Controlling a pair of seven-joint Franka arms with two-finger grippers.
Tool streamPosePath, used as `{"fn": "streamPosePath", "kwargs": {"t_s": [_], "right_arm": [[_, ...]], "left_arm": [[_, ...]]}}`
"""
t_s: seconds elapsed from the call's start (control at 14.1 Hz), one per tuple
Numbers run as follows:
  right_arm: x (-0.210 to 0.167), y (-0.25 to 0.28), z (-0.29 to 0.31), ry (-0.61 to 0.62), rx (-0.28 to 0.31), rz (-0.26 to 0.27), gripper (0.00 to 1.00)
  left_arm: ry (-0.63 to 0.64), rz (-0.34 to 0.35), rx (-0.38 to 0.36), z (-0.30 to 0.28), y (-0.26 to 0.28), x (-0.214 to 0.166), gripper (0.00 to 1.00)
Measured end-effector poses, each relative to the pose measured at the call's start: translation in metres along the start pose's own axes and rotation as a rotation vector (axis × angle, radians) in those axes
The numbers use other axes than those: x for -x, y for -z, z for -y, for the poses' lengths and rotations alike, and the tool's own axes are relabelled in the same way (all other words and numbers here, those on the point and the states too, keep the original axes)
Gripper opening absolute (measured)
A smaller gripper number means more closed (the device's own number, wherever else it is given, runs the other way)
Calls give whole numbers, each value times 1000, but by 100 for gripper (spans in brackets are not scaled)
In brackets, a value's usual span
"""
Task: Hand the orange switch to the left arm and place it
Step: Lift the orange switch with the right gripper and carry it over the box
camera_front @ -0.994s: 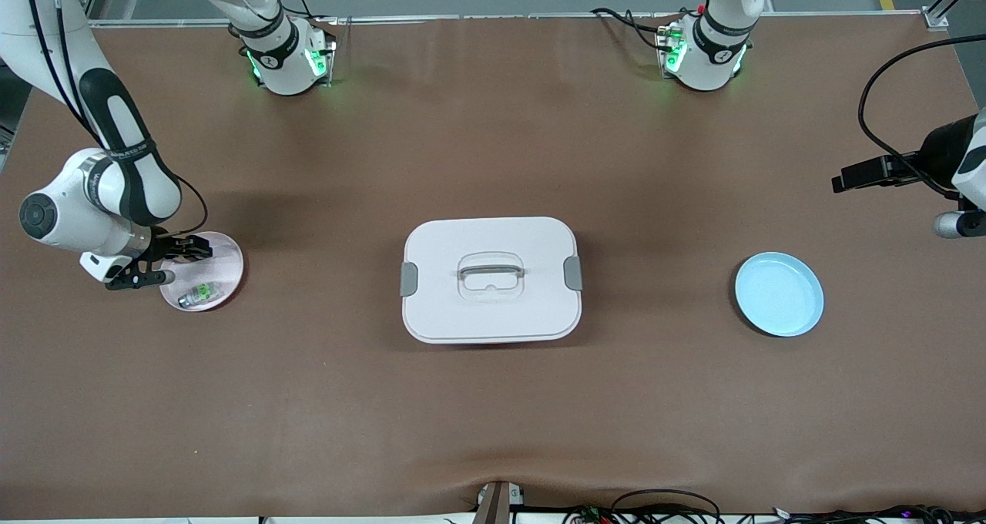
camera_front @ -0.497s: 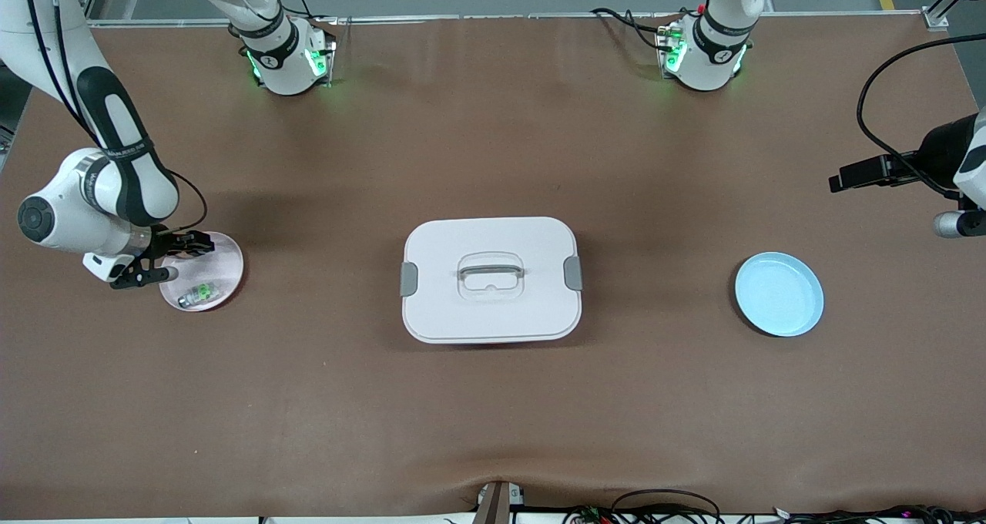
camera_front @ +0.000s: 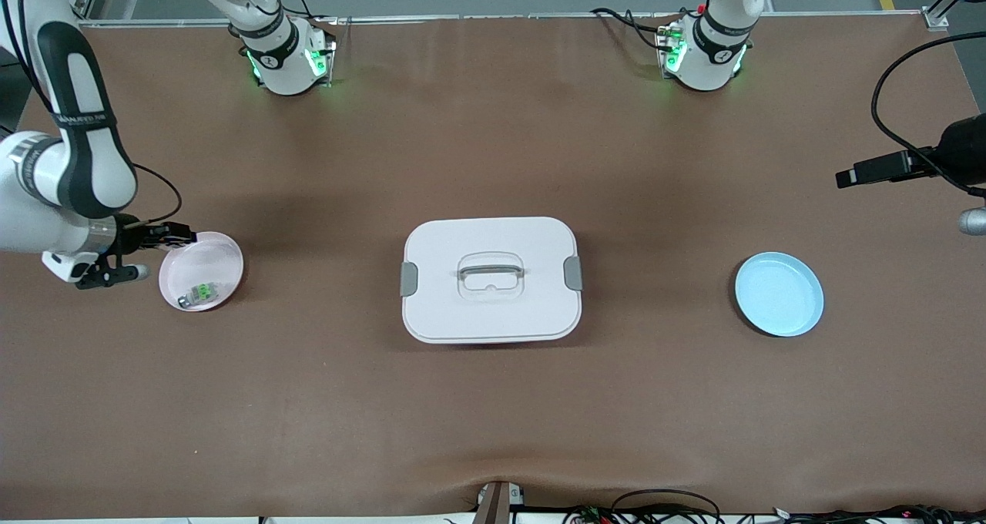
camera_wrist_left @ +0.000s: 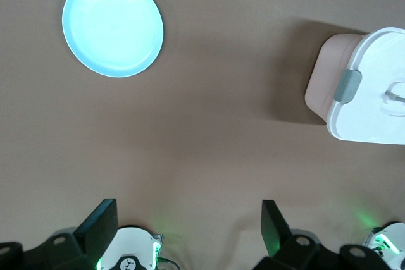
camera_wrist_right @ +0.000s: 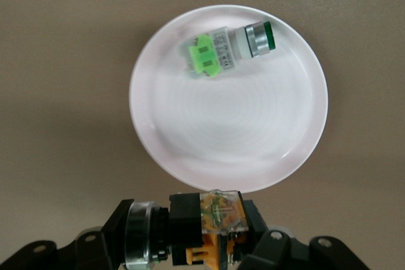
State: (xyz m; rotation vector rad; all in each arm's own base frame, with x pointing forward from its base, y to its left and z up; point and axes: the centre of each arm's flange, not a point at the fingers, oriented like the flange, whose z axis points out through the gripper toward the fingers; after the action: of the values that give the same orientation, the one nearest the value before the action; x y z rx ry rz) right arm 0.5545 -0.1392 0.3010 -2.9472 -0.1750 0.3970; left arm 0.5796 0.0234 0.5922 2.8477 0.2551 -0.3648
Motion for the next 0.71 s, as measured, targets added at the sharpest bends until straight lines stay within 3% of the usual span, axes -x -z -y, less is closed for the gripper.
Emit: {"fn": "streamPosePath", "kwargs": {"t_s": [0.28, 0.71], "right_arm": [[-1, 60, 37, -74, -7, 35, 73], [16, 110, 133, -215, 25, 61, 73]], "left_arm": [[-5, 5, 2, -4, -1, 1, 100], [-9, 25, 0, -6, -7, 1, 100]]}}
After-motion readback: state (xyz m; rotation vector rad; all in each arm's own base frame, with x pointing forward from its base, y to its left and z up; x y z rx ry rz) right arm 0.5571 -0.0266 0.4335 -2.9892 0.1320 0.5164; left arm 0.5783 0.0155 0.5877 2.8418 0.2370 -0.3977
